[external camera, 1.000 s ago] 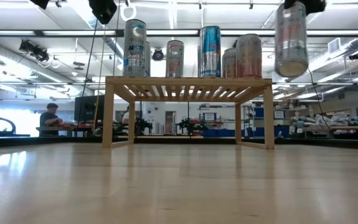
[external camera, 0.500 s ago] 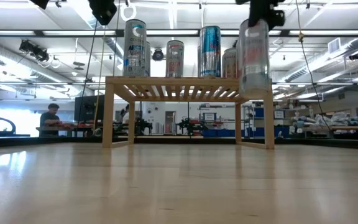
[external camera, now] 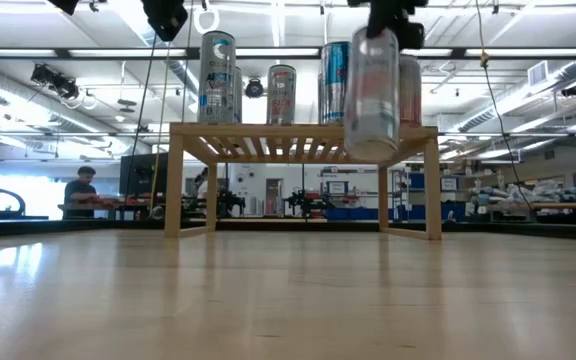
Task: Place canned beverage on shelf
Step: Put the white-pink soda can on the shelf aligned with the other white-pink soda
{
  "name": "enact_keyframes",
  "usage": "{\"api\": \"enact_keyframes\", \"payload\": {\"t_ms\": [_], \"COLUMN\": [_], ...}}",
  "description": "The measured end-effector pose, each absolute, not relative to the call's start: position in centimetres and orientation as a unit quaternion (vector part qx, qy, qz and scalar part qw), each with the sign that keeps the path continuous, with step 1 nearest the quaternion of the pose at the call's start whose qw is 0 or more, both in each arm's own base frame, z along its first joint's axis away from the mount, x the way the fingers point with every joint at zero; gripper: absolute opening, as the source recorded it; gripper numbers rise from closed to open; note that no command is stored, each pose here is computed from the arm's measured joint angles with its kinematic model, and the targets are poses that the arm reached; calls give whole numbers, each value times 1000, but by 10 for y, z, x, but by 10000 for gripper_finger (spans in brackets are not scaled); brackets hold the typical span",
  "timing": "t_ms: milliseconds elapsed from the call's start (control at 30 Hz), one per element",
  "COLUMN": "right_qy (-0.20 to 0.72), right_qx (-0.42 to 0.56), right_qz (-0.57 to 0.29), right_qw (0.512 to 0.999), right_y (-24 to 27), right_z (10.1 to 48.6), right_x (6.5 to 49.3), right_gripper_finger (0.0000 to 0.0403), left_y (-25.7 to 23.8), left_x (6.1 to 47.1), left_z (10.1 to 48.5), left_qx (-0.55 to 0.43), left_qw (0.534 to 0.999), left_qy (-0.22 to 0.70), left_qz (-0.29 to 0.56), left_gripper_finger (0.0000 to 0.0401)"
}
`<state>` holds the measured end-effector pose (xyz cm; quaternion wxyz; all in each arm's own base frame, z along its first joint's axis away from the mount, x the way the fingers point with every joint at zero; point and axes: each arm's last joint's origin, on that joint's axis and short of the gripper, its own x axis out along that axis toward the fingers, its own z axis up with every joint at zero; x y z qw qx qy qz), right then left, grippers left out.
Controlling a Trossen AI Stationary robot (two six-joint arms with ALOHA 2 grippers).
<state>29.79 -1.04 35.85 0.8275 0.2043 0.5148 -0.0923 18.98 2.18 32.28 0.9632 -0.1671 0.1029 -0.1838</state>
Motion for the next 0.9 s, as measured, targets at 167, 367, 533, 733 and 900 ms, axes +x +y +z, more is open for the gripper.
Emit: {"api": "enact_keyframes", "payload": {"t_ms": [167,367,533,733,900], "right_qy": [483,453,443,452,435], "right_qx": [175,129,88,49,23], "right_qz": [-61,-67,-81,-81,-86], "right_qw": [856,879,888,887,896], "right_y": [-4,-5,-12,-26,-44], "right_z": [384,415,430,437,441], "right_x": [308,314,326,342,353], "right_gripper_finger": [262,262,262,262,262], "left_y": [22,24,25,25,25], "left_x": [190,190,191,191,191], "left_z": [322,322,322,322,322], "left_qx": [-159,-149,-148,-151,-151], "left_qw": [965,972,975,975,975], "left_qy": [104,100,96,96,96], "left_qz": [-183,-154,-132,-130,-130], "left_gripper_finger": [318,318,318,318,318]}}
